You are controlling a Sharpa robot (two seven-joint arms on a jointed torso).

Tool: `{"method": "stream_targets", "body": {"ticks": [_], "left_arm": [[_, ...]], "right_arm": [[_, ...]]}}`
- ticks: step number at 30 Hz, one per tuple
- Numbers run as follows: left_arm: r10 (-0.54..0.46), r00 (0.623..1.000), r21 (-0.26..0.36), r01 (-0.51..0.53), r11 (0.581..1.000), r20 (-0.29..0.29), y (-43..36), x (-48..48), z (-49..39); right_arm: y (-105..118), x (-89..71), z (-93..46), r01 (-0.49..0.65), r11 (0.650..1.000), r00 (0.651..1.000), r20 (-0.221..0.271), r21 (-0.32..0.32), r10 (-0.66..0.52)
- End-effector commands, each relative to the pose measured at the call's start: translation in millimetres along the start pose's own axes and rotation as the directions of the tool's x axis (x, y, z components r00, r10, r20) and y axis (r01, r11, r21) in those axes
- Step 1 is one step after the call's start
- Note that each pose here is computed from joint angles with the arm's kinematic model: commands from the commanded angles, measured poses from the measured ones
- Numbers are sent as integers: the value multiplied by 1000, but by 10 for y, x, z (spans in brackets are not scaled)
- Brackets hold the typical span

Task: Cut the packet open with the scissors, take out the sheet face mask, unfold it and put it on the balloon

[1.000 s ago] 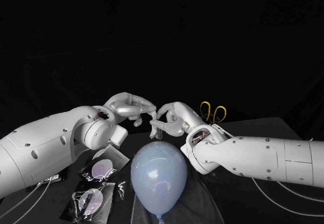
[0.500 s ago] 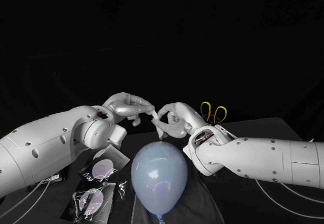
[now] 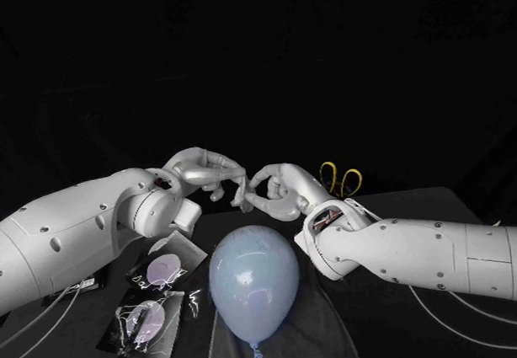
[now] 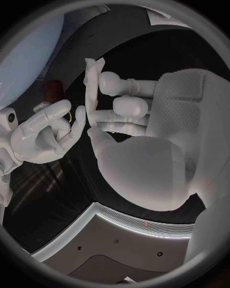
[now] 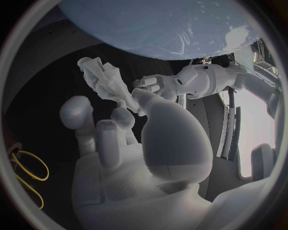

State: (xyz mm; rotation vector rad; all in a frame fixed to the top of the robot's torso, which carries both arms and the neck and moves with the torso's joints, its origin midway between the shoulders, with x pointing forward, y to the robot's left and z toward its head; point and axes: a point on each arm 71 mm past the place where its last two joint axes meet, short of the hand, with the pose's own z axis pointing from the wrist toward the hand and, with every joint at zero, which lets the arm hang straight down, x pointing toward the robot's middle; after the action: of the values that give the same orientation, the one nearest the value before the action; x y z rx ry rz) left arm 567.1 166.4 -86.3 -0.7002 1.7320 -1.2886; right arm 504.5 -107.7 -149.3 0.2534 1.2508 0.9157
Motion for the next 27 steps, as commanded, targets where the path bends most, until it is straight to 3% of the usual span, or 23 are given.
{"method": "stream_targets", "body": {"ticks": [1, 17, 27], "left_arm": [[-4, 1000, 2, 4, 1000, -4, -15, 15, 2], [-4, 1000, -3, 4, 1000, 8, -10, 3, -4], [-4, 1000, -5, 4, 1000, 8, -5, -2, -8]], "right_arm": [[-9, 30, 7, 15, 1000, 999, -49, -2, -15], [-53, 85, -35, 60, 997, 989, -132, -39, -64], [-97, 116, -82, 93, 994, 989, -110, -48, -98]]}}
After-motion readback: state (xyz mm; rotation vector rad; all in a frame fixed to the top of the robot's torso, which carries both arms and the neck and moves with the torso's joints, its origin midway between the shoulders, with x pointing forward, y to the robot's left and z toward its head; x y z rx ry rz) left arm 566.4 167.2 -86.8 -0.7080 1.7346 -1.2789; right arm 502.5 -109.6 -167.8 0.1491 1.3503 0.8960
